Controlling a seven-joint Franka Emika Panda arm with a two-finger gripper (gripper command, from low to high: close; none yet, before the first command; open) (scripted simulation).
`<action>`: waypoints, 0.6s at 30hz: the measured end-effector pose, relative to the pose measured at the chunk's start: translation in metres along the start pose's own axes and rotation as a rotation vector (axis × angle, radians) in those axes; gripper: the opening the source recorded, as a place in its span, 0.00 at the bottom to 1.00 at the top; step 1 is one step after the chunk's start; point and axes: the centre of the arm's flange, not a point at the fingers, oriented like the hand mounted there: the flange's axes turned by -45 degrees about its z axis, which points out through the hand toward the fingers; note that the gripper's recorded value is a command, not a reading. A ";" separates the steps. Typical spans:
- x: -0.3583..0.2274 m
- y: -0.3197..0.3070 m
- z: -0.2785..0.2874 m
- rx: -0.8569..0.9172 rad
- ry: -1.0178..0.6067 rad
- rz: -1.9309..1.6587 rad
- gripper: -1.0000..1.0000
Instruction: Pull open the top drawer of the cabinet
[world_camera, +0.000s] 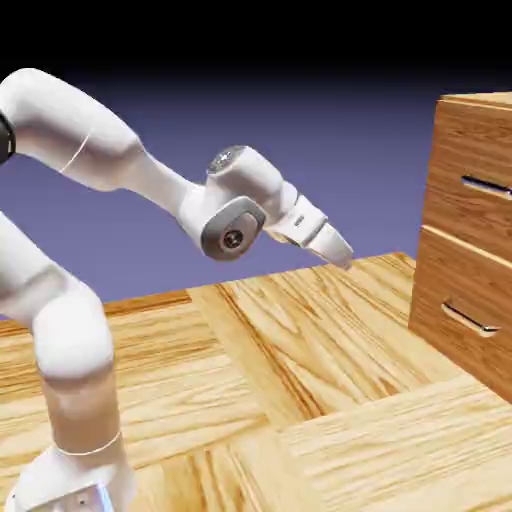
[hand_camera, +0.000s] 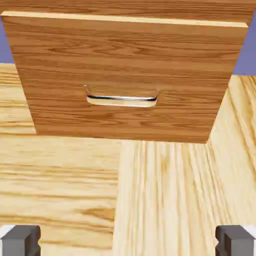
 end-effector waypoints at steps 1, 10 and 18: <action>0.001 -0.007 0.008 -0.003 -0.021 -0.092 0.50; -0.002 -0.073 0.080 0.060 -0.190 -0.897 0.50; -0.022 -0.134 0.136 0.220 -0.251 -1.579 0.50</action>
